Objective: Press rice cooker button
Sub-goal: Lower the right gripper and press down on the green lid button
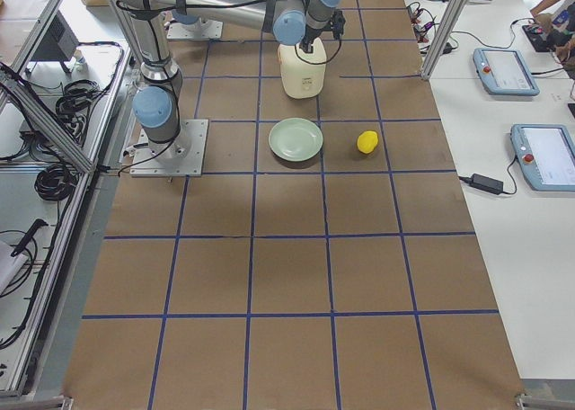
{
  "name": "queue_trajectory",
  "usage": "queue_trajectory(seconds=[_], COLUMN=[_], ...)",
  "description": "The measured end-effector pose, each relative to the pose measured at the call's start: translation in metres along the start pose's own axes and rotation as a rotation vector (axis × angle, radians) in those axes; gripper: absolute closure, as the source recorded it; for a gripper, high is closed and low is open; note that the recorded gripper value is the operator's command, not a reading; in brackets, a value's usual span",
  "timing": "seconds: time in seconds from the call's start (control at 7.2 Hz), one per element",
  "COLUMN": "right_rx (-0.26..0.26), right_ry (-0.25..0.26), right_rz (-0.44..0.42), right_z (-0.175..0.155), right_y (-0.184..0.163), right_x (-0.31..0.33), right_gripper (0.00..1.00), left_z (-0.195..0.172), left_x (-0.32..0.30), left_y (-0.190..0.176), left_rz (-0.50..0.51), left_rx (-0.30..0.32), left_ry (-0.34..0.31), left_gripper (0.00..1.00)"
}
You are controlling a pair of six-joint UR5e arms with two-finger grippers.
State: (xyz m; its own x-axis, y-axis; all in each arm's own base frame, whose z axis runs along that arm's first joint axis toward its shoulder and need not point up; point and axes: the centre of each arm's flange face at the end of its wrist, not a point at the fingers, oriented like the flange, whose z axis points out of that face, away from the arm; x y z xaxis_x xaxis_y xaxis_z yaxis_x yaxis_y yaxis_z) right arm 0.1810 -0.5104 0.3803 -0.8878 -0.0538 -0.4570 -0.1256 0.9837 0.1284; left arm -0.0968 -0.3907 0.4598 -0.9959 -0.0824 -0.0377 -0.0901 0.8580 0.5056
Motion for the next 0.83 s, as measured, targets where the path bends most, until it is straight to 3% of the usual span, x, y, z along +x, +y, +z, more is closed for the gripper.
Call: queue_trajectory(seconds=[0.83], right_rx=[0.02], right_ry=[-0.009], right_rz=[-0.008], right_z=[0.025], right_y=[0.003], right_x=[0.011], right_gripper=[0.96], left_z=[0.0], left_x=[0.0], left_y=[0.0], left_rz=[0.0], left_rx=[0.0], left_ry=[0.0], left_gripper=[0.0])
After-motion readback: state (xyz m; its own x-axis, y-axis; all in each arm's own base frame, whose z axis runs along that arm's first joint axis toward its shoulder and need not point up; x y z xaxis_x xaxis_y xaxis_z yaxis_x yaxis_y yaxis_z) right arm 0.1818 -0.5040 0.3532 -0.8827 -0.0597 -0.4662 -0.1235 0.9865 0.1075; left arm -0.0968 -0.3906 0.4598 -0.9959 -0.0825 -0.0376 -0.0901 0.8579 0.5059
